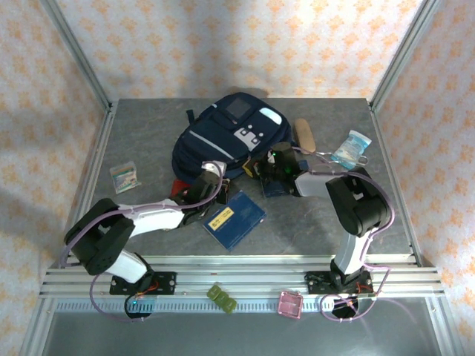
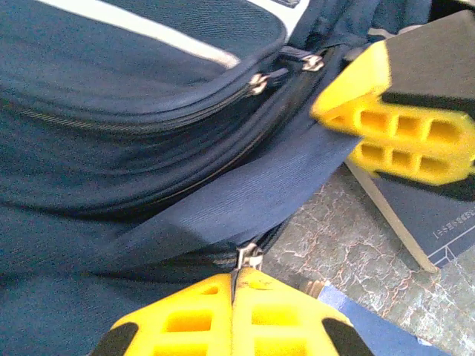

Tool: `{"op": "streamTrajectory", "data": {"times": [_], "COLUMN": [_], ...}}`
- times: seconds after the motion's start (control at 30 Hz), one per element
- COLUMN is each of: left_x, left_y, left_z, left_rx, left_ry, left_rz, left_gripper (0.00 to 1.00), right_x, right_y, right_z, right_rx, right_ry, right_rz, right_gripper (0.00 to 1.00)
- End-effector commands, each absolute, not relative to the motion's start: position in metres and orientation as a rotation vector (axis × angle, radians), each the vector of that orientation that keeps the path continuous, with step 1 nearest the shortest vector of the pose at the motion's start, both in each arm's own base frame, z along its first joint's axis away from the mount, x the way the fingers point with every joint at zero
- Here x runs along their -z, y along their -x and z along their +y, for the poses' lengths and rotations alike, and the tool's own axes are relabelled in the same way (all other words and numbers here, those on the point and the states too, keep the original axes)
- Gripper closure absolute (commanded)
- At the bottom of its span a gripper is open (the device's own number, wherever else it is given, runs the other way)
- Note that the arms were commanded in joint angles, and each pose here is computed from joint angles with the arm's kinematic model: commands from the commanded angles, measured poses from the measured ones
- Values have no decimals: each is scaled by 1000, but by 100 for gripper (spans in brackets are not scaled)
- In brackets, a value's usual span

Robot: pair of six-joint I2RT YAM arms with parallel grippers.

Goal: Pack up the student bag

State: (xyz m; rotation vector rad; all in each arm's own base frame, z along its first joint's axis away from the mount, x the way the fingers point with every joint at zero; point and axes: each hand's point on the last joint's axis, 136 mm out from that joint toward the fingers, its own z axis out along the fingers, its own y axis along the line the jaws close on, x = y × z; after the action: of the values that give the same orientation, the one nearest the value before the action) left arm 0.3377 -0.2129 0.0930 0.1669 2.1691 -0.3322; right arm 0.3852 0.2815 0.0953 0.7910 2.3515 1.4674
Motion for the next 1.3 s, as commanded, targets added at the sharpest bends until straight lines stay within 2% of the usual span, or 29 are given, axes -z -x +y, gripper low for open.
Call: {"op": "streamTrajectory", "data": {"times": [0.0,0.17,0.3,0.33,0.37,0.4,0.5,0.7,0.8,1.03,1.13,1.2,1.23,1.27], "left_x": [-78,-77,-83,-86,-91,-96,-113,-120,-117,-112,-111,-111,-110,-110], "left_y": [-331,-330,-329,-329,-328,-327,-324,-328,-335,-358,-366,-369,-371,-372], "left_z": [-166,-139,-149,-157,-167,-179,-214,-254,-263,-243,-231,-225,-221,-219], "left_rx": [159,96,194,243,305,370,543,723,720,529,429,381,355,332], "left_ry": [-77,-18,-27,-30,-41,-63,-116,-126,-104,-2,41,58,60,52], "left_rz": [2230,2248,2243,2236,2224,2211,2153,2112,2111,2087,2077,2065,2066,2066], "left_gripper": [100,100,100,90,74,67,55,46,43,42,46,56,65,85], "right_x": [-115,-132,-141,-142,-145,-148,-165,-202,-206,-213,-215,-216,-216,-217], "right_y": [-411,-421,-423,-422,-420,-419,-414,-410,-406,-397,-394,-393,-393,-393], "right_z": [244,238,244,247,250,252,262,281,291,311,315,315,315,315], "right_rx": [-1389,-1389,-1420,-1435,-1451,-1465,-1521,-1596,-1617,-1681,-1694,-1700,-1701,-1700], "right_ry": [-840,-807,-763,-755,-741,-728,-667,-570,-549,-504,-495,-491,-492,-491], "right_rz": [2203,2167,2172,2175,2176,2173,2154,2111,2115,2116,2114,2112,2112,2110], "right_gripper": [100,100,100,100,100,100,100,100,100,100,100,100,100,100]}}
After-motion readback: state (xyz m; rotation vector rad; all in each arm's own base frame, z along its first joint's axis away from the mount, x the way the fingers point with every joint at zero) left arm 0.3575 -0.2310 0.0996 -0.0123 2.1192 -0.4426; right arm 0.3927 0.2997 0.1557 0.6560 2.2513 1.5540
